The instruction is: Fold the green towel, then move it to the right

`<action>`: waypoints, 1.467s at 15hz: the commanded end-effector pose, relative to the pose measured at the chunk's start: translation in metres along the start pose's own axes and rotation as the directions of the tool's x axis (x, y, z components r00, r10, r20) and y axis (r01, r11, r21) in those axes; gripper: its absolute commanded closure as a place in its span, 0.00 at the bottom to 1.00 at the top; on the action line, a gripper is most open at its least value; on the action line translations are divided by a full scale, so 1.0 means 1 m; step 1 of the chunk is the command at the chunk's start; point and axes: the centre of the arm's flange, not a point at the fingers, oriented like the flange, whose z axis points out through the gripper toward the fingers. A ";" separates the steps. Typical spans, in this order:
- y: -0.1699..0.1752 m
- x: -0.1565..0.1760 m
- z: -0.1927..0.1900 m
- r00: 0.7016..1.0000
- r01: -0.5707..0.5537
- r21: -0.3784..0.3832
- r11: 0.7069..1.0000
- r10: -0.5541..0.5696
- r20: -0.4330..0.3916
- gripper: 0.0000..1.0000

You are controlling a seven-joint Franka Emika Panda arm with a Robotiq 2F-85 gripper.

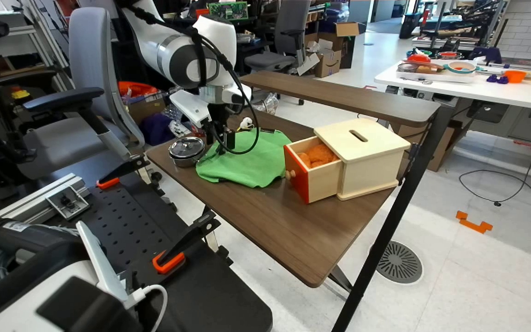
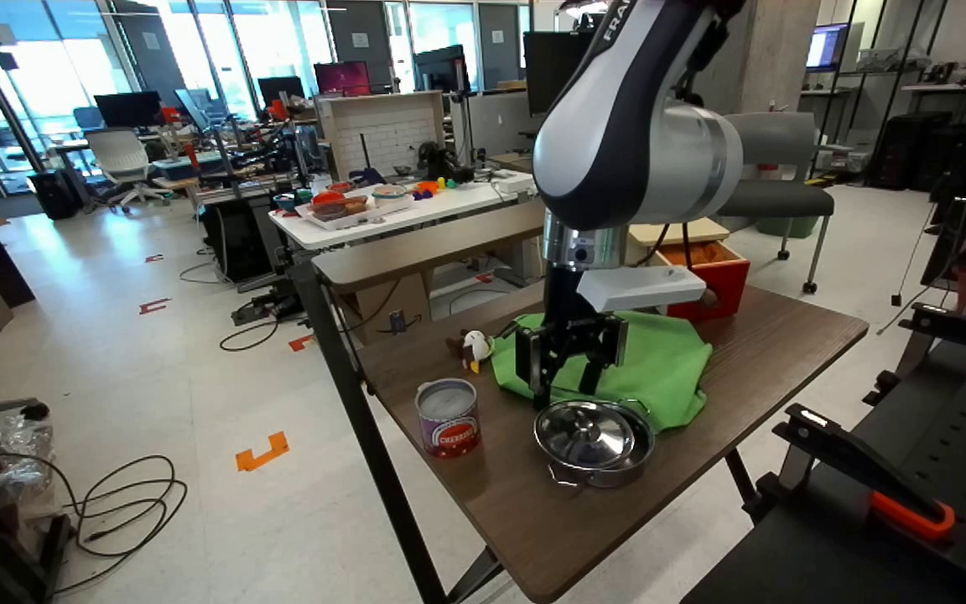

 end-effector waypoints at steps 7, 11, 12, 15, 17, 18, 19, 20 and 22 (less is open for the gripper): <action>-0.013 0.004 -0.033 0.999 0.016 0.021 1.000 -0.015 -0.049 1.00; -0.022 -0.009 -0.073 0.996 0.024 0.014 1.000 -0.023 -0.084 0.99; -0.022 -0.011 -0.085 0.994 0.033 0.006 0.999 -0.033 -0.100 0.99; -0.009 -0.009 -0.116 0.991 0.049 -0.004 0.999 -0.049 -0.128 0.99; 0.006 -0.002 -0.129 0.989 0.045 0.002 0.999 -0.044 -0.142 0.99; 0.022 0.004 -0.132 0.989 0.033 0.010 0.999 -0.032 -0.148 0.99; 0.034 0.007 -0.136 0.988 0.022 0.014 1.000 -0.019 -0.155 0.99; 0.049 0.011 -0.138 0.987 0.008 0.016 1.000 -0.005 -0.161 0.99; 0.086 0.018 -0.139 0.986 -0.031 0.030 0.999 0.035 -0.164 0.99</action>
